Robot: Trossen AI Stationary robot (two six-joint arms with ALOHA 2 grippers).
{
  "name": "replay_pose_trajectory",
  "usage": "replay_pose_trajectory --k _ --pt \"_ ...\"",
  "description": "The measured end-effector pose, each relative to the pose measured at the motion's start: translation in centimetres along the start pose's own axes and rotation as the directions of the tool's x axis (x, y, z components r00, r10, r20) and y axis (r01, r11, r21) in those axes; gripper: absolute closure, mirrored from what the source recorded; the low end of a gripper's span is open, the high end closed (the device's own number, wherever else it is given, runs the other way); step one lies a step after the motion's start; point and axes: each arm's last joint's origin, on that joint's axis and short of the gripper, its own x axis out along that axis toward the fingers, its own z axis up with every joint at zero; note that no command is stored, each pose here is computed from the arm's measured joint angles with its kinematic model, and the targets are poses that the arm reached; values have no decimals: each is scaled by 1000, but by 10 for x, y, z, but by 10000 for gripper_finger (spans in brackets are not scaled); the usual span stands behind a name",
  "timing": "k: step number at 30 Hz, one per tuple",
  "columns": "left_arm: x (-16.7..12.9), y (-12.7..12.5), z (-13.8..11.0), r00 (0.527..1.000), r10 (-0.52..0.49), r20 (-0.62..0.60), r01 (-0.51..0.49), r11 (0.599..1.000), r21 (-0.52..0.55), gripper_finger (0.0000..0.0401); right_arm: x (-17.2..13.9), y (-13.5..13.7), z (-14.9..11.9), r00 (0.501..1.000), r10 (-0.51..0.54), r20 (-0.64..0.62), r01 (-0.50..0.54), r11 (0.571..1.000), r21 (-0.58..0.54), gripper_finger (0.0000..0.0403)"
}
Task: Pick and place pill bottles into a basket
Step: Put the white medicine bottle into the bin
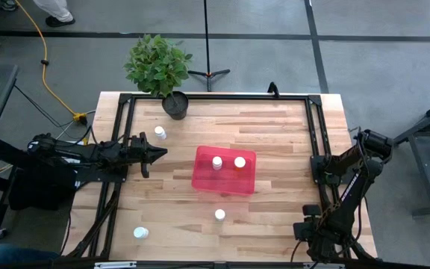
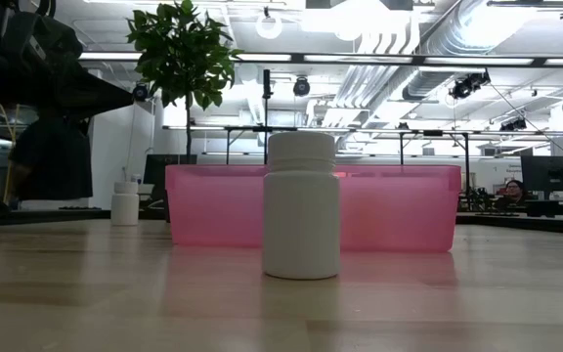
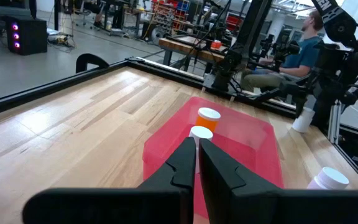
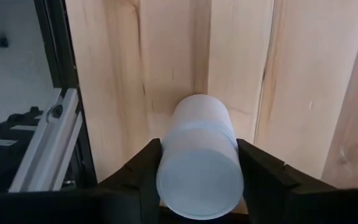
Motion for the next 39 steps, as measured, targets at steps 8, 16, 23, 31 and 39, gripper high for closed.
replay_pose_trajectory --k 8,16,23,31,39 --pt "0 0 0 1000 0 0 0 1000 -2 343 0 0 1 1000 3 3 -3 999 36 238" --pt "0 0 0 1000 0 0 0 1000 -3 343 -1 -3 8 1000 16 -15 -15 998 68 240" --pt "0 0 0 1000 0 0 0 1000 -3 343 -2 -7 16 1000 18 -10 -17 997 72 240" --pt "0 0 0 1000 -1 0 1 1000 -3 343 -10 -12 24 999 38 10 -38 996 77 240" --pt "0 0 0 1000 0 0 0 1000 -9 343 -18 -17 30 998 60 31 -62 995 77 240"
